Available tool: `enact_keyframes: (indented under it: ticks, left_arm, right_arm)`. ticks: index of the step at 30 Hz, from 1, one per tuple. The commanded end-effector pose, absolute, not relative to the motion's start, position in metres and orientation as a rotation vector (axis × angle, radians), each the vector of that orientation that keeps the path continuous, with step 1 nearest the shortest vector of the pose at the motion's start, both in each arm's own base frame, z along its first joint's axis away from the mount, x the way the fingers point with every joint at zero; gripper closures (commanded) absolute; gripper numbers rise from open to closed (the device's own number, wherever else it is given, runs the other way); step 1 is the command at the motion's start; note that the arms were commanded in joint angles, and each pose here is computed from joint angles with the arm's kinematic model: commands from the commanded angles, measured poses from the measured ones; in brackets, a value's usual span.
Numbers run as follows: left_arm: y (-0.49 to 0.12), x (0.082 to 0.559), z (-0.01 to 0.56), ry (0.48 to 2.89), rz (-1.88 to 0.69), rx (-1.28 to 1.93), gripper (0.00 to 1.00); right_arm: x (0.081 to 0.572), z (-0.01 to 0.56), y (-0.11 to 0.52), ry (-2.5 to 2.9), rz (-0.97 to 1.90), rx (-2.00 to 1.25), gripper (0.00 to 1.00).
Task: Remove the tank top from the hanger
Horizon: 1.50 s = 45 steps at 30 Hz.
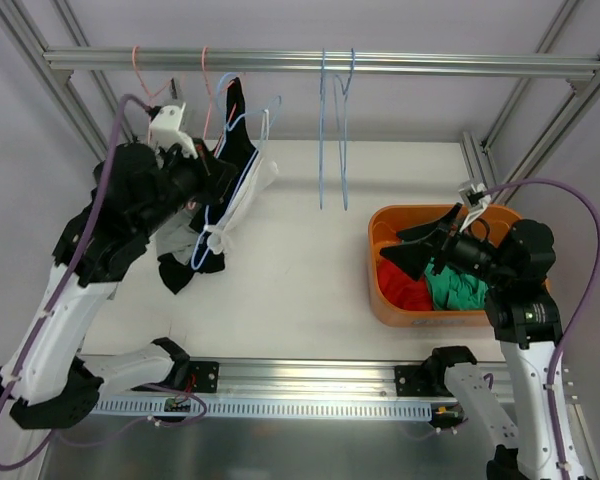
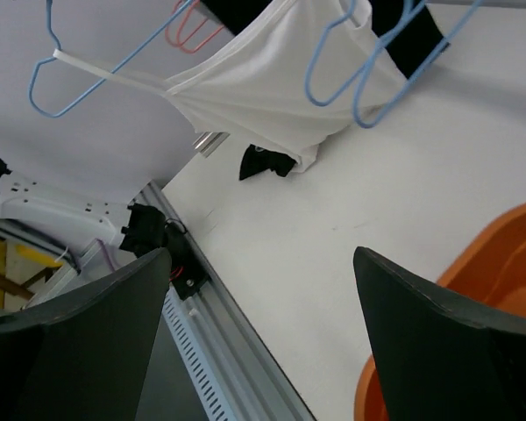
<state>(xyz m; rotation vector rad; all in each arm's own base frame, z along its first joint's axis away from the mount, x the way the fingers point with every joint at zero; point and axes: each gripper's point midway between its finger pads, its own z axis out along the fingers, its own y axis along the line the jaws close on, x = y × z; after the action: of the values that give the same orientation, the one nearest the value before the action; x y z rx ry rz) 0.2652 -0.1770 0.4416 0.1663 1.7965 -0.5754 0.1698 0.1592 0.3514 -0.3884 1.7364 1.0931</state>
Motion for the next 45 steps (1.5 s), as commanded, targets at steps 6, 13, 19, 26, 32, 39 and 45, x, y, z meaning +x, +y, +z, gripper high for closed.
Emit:
enact_keyframes:
  ticks: [6, 13, 19, 26, 32, 39, 45]
  left_arm:
    - [-0.179, 0.173, 0.458, 1.652, -0.888, 0.358, 1.00]
    - [-0.167, 0.115, 0.439, 1.633, -1.055, 0.390, 1.00]
    - [-0.159, 0.091, 0.430, 1.627, -1.145, 0.353, 1.00]
    - [-0.159, 0.085, 0.424, 1.646, -1.182, 0.343, 1.00]
    - [-0.159, 0.091, 0.422, 1.655, -1.158, 0.321, 1.00]
    - [-0.155, 0.095, 0.429, 1.634, -1.128, 0.306, 1.00]
    - [-0.161, 0.099, 0.426, 1.661, -1.139, 0.321, 1.00]
  right_arm:
    - [0.142, 0.404, 0.230, 1.578, 1.255, -0.744, 0.16]
    - [0.164, 0.409, 0.297, 1.548, 1.092, -0.854, 0.33]
    - [0.211, 0.410, 0.331, 1.530, 0.910, -0.768, 0.45]
    - [0.236, 0.408, 0.359, 1.521, 0.891, -0.744, 0.55]
    - [0.235, 0.399, 0.366, 1.532, 0.909, -0.766, 0.55]
    - [0.218, 0.394, 0.353, 1.531, 0.952, -0.761, 0.54]
    - [0.211, 0.405, 0.355, 1.496, 0.988, -0.776, 0.55]
